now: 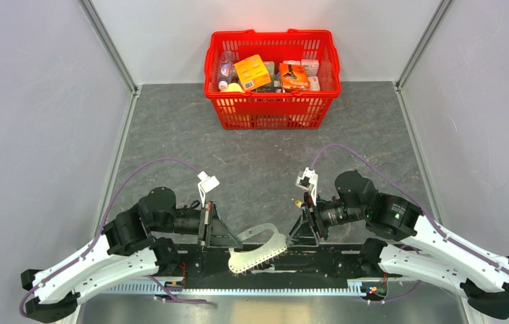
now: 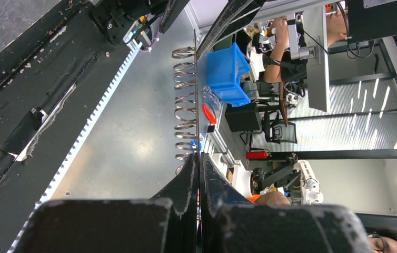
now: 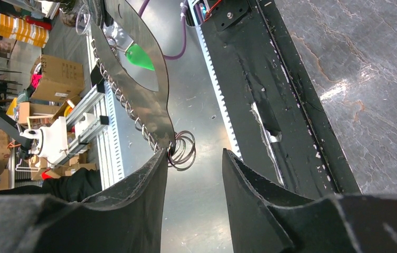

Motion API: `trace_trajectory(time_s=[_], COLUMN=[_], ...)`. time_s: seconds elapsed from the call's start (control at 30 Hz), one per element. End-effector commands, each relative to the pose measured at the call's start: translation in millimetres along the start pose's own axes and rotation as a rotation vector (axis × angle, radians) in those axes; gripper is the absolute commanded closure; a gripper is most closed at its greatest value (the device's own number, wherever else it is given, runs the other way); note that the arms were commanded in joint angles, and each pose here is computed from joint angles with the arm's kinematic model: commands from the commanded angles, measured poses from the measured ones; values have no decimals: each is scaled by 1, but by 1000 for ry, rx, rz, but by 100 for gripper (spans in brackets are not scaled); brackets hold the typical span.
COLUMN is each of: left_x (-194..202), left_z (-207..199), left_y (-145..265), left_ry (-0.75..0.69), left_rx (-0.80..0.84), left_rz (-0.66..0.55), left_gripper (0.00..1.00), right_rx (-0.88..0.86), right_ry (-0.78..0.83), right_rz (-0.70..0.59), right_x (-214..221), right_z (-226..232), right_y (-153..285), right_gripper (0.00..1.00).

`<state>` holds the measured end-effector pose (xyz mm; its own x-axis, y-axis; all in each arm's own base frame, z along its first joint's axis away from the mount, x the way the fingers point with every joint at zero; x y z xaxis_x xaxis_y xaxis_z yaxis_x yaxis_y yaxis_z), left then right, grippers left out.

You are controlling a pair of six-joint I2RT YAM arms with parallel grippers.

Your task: Put the keys on the keyring

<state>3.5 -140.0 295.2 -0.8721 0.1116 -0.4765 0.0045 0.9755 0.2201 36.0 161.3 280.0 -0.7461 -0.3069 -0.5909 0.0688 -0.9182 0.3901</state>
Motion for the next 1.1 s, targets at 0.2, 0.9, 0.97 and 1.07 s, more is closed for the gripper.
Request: trace_trajectory(time_s=[0.2,0.9,0.97,1.07], left_x=[-14,-76,-81,-89], left_z=[-15,-4,-1,4], left_y=[-3,-27,-28,-29], left_ry=[-13,-71,-64,-51], left_rx=[45,-122,-146,-186], left_rz=[-62,-629,-689,-773], left_gripper=[98,98,98,98], right_rx=[-48,202,187,144], right_ry=[48,-167,-165,-176], right_rz=[-114,-319,-312,-287], right_x=[-25,-66,-71,-77], right_z=[38,37,40,43], right_y=[27,18,15,6], right_gripper=[45,45,46,47])
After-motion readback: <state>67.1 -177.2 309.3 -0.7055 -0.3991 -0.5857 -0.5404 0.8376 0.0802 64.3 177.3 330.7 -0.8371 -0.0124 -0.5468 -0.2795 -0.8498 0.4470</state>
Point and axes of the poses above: each gripper's point midway between its finger pads, its own y axis back along the fingers, its own z axis along the line the jaws close on, x = y × z, the point moved 10 cm from there along y, back along the fingers, and after that the axes turned 6 degrees about -y, right-handed, at the moved point
